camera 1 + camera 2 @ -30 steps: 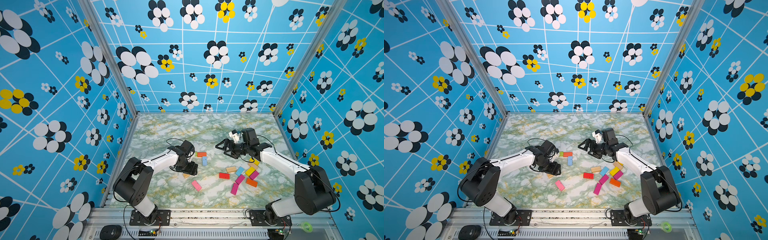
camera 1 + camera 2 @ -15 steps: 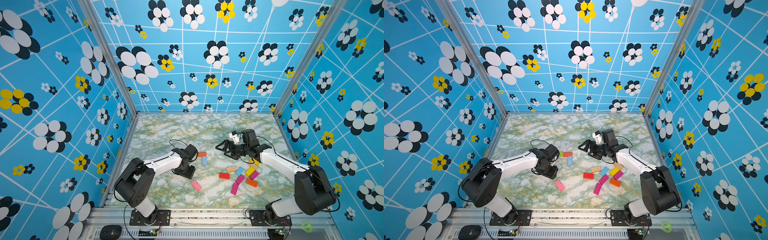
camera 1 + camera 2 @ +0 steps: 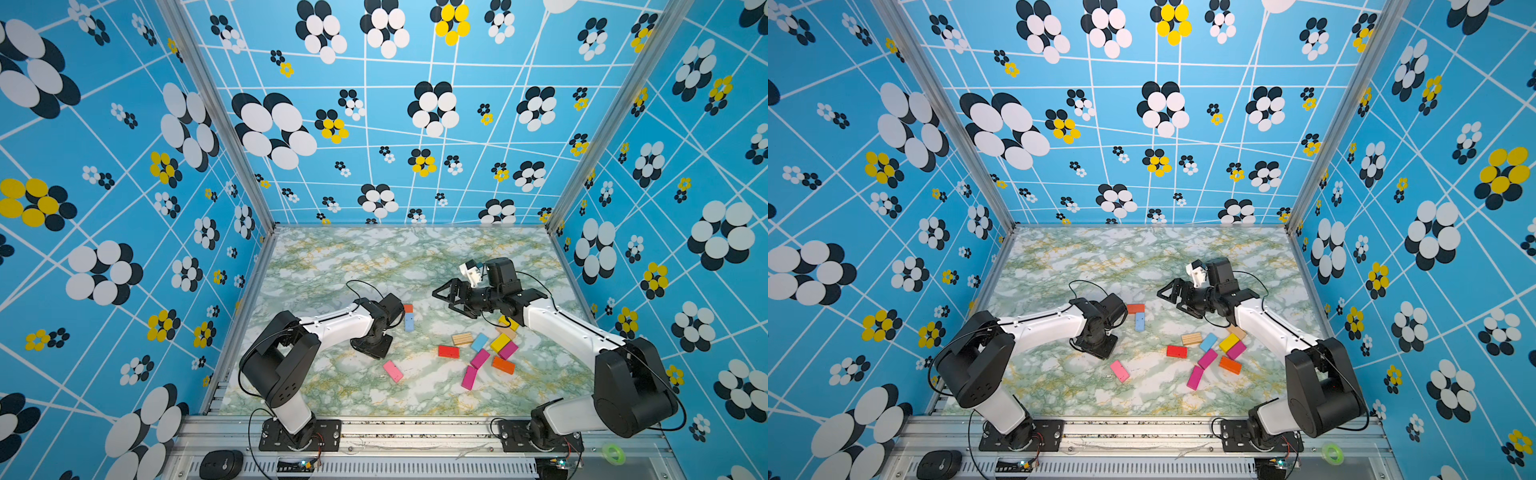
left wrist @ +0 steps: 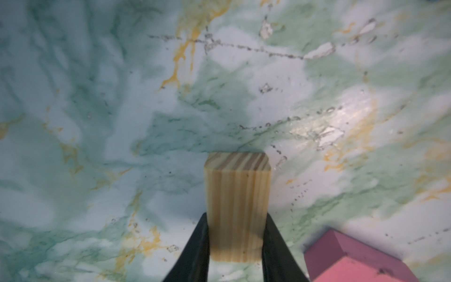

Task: Assemble the number 7 with building blocks
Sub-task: Pick up the building block from the center of the board.

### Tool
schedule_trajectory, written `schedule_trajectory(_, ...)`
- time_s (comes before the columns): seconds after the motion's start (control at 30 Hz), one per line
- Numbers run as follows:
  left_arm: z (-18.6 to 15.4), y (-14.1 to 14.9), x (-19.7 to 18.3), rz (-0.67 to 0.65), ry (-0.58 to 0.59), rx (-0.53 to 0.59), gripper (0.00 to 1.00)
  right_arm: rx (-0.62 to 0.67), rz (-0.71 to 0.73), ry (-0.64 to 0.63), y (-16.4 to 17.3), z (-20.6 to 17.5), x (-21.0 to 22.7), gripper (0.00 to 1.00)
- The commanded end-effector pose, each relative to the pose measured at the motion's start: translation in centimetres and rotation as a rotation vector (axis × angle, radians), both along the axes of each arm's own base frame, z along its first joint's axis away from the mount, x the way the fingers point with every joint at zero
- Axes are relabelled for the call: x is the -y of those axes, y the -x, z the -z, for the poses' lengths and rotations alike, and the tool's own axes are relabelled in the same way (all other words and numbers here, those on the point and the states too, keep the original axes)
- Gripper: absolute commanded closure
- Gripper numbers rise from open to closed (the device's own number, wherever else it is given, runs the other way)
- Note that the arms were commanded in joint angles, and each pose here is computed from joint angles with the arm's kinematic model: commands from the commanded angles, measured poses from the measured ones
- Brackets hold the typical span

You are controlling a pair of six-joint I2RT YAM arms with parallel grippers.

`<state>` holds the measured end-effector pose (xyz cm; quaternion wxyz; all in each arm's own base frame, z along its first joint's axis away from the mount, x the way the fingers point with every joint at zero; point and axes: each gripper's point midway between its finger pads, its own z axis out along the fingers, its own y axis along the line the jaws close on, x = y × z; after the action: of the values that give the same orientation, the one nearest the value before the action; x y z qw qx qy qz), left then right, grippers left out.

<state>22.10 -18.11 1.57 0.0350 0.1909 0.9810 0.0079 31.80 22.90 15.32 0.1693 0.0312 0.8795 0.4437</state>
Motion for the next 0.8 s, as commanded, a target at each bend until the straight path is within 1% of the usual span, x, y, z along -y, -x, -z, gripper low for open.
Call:
schedule_trajectory(0.0,-0.6,0.3,0.1,-0.024,0.000,-0.005,0.78,0.039,0.022,0.039,0.2,-0.6,1.2,0.01)
schedule_trajectory(0.17,-3.7,0.2,1.5,-0.075,0.104,0.032,0.79,0.087,0.108,0.089,-0.3,-1.8,4.0,0.01)
schedule_trajectory(0.23,-5.2,0.3,2.3,-0.096,0.148,0.055,0.79,0.103,0.169,0.105,-0.6,-2.3,5.6,0.01)
schedule_trajectory(0.37,-6.9,0.7,4.2,-0.156,0.241,0.072,0.79,0.136,0.236,0.121,-0.7,-3.1,7.7,0.01)
schedule_trajectory(0.47,-7.1,1.1,6.0,-0.194,0.317,0.066,0.79,0.142,0.224,0.121,-0.4,-3.5,8.1,0.01)
schedule_trajectory(0.53,-6.9,1.2,7.0,-0.203,0.335,0.060,0.79,0.146,0.202,0.117,-0.2,-3.7,8.0,0.01)
schedule_trajectory(0.63,-6.0,1.3,8.4,-0.197,0.327,0.045,0.79,0.148,0.178,0.118,0.2,-3.6,7.8,0.01)
schedule_trajectory(0.77,-4.3,1.5,10.3,-0.187,0.286,0.022,0.80,0.146,0.157,0.129,0.6,-3.3,7.9,0.01)
